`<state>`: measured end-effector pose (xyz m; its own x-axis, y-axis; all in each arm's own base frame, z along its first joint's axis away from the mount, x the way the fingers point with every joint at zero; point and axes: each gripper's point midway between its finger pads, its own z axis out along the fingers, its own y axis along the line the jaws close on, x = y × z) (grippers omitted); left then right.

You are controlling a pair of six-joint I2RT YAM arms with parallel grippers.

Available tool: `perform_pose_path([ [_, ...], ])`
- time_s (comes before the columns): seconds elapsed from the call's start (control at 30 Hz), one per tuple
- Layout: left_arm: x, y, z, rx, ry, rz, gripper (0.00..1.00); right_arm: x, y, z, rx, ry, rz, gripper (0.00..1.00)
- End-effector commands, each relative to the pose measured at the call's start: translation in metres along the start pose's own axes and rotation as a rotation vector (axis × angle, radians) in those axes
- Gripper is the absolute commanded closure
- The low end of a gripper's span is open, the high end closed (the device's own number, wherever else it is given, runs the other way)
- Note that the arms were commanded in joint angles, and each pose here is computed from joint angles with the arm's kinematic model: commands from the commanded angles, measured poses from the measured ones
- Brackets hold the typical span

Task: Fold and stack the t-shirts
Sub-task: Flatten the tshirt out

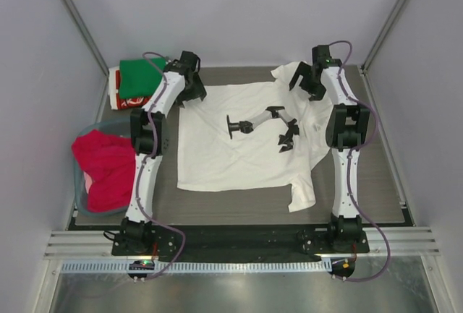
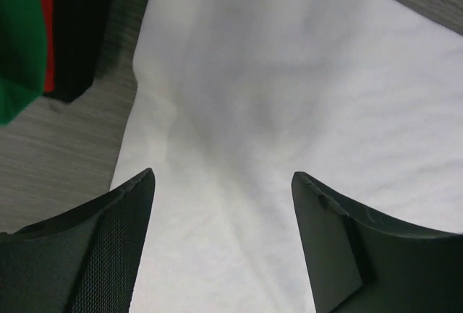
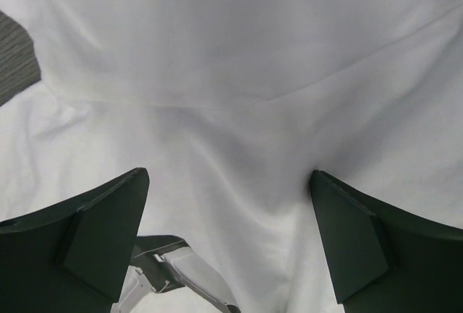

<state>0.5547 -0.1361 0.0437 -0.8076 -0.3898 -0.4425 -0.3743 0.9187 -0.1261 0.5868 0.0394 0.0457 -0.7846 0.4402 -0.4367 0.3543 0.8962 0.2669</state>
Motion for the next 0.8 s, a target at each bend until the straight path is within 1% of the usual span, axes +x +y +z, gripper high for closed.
perform_pose_path([
  [0.0, -0.026, -0.026, -0.091, 0.146, -0.093, -0.014, 0.23, -0.035, 0.041, -0.071, -0.158, -0.122, -0.03, 0.0],
  [0.03, -0.012, -0.022, -0.092, 0.145, -0.067, -0.006, 0.22, -0.037, 0.041, -0.084, -0.157, -0.137, -0.031, 0.0],
  [0.07, -0.02, -0.029, -0.12, 0.191, -0.111, -0.013, 0.22, -0.034, 0.038, -0.09, -0.147, -0.136, -0.039, 0.0],
  [0.1, -0.014, -0.033, -0.132, 0.202, -0.113, 0.0, 0.22, -0.043, 0.042, -0.121, -0.158, -0.183, -0.043, 0.0],
  [0.13, -0.005, -0.03, -0.139, 0.19, -0.097, 0.015, 0.22, -0.046, 0.037, -0.134, -0.131, -0.211, -0.044, 0.0],
  [0.17, 0.0, -0.036, -0.163, 0.21, -0.116, 0.042, 0.22, -0.036, 0.026, -0.136, -0.097, -0.196, -0.04, 0.0],
  [0.2, 0.006, -0.036, -0.172, 0.208, -0.118, 0.057, 0.22, -0.035, 0.02, -0.149, -0.07, -0.213, -0.034, 0.0],
  [0.23, 0.012, -0.035, -0.18, 0.202, -0.122, 0.072, 0.22, -0.04, 0.007, -0.178, -0.007, -0.276, -0.018, 0.0],
  [0.27, 0.029, -0.031, -0.179, 0.185, -0.094, 0.094, 0.22, -0.02, -0.013, -0.176, 0.06, -0.241, -0.002, 0.0],
  [0.3, 0.039, -0.037, -0.199, 0.216, -0.109, 0.108, 0.22, -0.009, -0.024, -0.182, 0.095, -0.234, 0.034, 0.0],
  [0.33, 0.049, -0.038, -0.203, 0.225, -0.104, 0.109, 0.23, -0.004, -0.031, -0.209, 0.097, -0.271, 0.055, 0.0],
  [0.37, 0.072, -0.029, -0.193, 0.203, -0.058, 0.125, 0.23, 0.029, -0.053, -0.196, 0.158, -0.202, 0.071, 0.0],
  [0.4, 0.09, -0.03, -0.192, 0.209, -0.035, 0.124, 0.23, 0.039, -0.074, -0.197, 0.187, -0.186, 0.135, 0.0],
  [0.43, 0.092, -0.031, -0.206, 0.248, -0.062, 0.112, 0.24, 0.052, -0.086, -0.201, 0.201, -0.176, 0.168, 0.01],
  [0.47, 0.103, -0.029, -0.206, 0.256, -0.049, 0.109, 0.24, 0.085, -0.109, -0.2, 0.215, -0.118, 0.209, 0.01],
  [0.5, 0.13, -0.016, -0.192, 0.224, 0.004, 0.121, 0.24, 0.095, -0.115, -0.2, 0.194, -0.116, 0.236, 0.04],
  [0.53, 0.133, -0.017, -0.199, 0.256, -0.011, 0.1, 0.25, 0.11, -0.121, -0.198, 0.186, -0.096, 0.265, 0.07],
  [0.57, 0.145, -0.014, -0.196, 0.255, 0.009, 0.107, 0.25, 0.143, -0.132, -0.195, 0.161, -0.037, 0.294, 0.12],
  [0.6, 0.161, -0.004, -0.188, 0.231, 0.039, 0.116, 0.25, 0.153, -0.136, -0.191, 0.148, -0.029, 0.31, 0.14],
  [0.63, 0.166, -0.002, -0.188, 0.234, 0.04, 0.118, 0.25, 0.183, -0.142, -0.183, 0.147, 0.036, 0.327, 0.18],
  [0.67, 0.17, 0.001, -0.187, 0.225, 0.044, 0.124, 0.25, 0.189, -0.14, -0.186, 0.117, 0.033, 0.331, 0.21],
  [0.7, 0.176, 0.006, -0.184, 0.215, 0.055, 0.127, 0.25, 0.197, -0.137, -0.183, 0.084, 0.046, 0.337, 0.22],
  [0.73, 0.185, 0.014, -0.177, 0.196, 0.072, 0.132, 0.25, 0.213, -0.139, -0.178, 0.076, 0.082, 0.346, 0.23],
  [0.77, 0.186, 0.017, -0.178, 0.196, 0.066, 0.132, 0.25, 0.219, -0.135, -0.177, 0.049, 0.092, 0.347, 0.23],
])
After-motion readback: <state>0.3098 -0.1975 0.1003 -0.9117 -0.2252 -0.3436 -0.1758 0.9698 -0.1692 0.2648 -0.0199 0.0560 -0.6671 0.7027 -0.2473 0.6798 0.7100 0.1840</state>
